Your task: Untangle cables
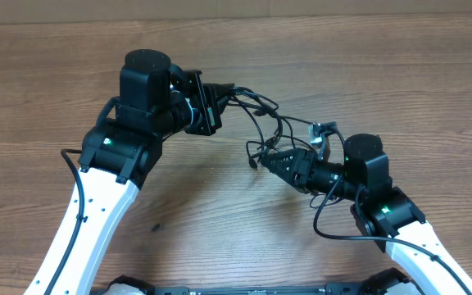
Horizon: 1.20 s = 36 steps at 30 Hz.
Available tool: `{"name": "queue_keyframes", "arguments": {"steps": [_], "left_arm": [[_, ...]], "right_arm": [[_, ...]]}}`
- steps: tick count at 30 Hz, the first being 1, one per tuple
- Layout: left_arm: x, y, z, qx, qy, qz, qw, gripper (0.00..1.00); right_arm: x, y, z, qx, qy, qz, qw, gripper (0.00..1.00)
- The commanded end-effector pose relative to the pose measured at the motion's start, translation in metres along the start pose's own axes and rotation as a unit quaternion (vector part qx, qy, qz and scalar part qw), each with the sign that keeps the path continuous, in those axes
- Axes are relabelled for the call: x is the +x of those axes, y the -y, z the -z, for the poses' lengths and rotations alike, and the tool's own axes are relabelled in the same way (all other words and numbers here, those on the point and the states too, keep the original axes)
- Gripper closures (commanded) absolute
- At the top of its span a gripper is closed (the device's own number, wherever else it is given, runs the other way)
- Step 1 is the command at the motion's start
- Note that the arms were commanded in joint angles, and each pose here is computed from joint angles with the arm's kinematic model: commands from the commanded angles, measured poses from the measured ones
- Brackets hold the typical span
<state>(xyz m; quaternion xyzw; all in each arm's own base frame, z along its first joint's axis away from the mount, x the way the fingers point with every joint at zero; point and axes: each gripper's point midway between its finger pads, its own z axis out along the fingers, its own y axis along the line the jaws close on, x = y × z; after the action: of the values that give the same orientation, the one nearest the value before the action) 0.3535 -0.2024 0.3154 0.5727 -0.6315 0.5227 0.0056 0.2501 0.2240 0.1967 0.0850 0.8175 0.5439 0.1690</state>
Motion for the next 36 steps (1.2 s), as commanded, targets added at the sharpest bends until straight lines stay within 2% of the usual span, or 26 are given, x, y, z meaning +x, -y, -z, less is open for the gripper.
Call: {"name": "queue_keyframes", "arguments": {"steps": [1, 17, 36], "left_arm": [[0.025, 0.001, 0.008, -0.006, -0.049, -0.005, 0.999, 0.95], [0.049, -0.016, 0.007, -0.04, -0.097, -0.015, 0.994, 0.96], [0.056, -0.011, 0.007, -0.031, -0.11, -0.023, 0.993, 0.96]], "right_arm": [[-0.014, 0.011, 0.001, 0.034, 0.043, -0.004, 0.999, 0.55], [-0.029, 0.018, 0.003, 0.055, 0.086, -0.015, 0.995, 0.57], [-0.032, 0.021, 0.004, 0.062, 0.095, -0.018, 0.993, 0.6]]}}
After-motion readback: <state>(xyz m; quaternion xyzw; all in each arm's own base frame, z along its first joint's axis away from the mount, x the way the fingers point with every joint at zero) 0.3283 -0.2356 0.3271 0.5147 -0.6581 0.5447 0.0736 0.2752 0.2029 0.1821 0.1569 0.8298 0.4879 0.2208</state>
